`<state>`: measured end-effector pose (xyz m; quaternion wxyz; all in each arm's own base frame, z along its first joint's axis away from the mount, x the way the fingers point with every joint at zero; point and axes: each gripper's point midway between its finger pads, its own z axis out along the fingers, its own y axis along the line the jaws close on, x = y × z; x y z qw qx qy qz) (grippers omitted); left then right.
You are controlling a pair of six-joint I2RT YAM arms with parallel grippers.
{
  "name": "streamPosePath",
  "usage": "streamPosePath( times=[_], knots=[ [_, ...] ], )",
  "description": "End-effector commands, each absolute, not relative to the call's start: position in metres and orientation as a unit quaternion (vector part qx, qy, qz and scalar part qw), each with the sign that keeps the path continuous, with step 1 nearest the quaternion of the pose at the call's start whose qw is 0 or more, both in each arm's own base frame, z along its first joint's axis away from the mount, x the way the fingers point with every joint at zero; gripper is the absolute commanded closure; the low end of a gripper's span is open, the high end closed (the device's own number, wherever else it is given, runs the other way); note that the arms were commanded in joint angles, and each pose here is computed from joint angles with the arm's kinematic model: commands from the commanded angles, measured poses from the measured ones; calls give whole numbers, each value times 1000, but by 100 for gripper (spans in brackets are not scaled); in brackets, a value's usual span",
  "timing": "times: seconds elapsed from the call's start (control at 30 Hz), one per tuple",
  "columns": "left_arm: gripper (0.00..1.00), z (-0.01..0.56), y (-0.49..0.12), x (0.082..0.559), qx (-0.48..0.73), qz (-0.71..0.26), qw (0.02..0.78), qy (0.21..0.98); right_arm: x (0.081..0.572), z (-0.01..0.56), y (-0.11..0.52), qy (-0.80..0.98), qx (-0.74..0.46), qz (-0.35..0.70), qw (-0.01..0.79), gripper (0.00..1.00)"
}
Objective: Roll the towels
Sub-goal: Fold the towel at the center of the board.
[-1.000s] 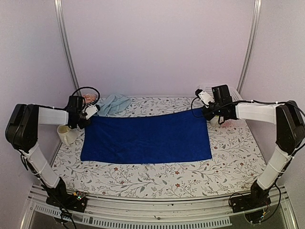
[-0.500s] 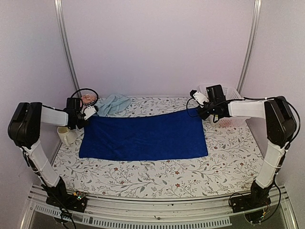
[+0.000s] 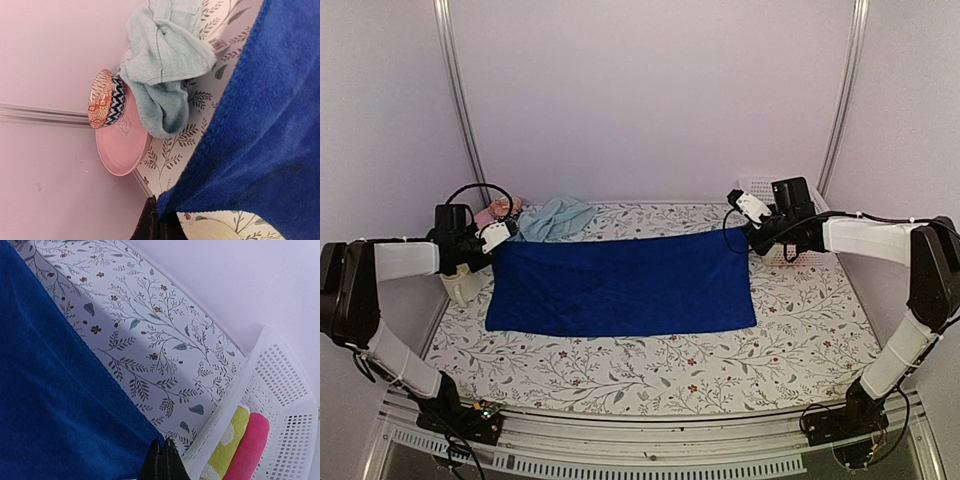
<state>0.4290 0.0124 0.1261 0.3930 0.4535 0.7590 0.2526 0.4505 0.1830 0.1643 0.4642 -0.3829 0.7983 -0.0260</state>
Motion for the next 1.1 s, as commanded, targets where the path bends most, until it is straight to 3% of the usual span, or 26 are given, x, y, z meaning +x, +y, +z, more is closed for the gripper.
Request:
streamPosePath(
  times=[0.0,0.57,1.07],
  knots=[
    [100,114,13,409,480,229,370,762,431,156,160,805,-389,-34,446,99],
    [100,90,12,355,532,208,327,753,367,132,177,778,-468,52,416,99],
    [100,73,8,319,569,176,303,744,326,103,172,769,-519,25,371,99]
  ],
)
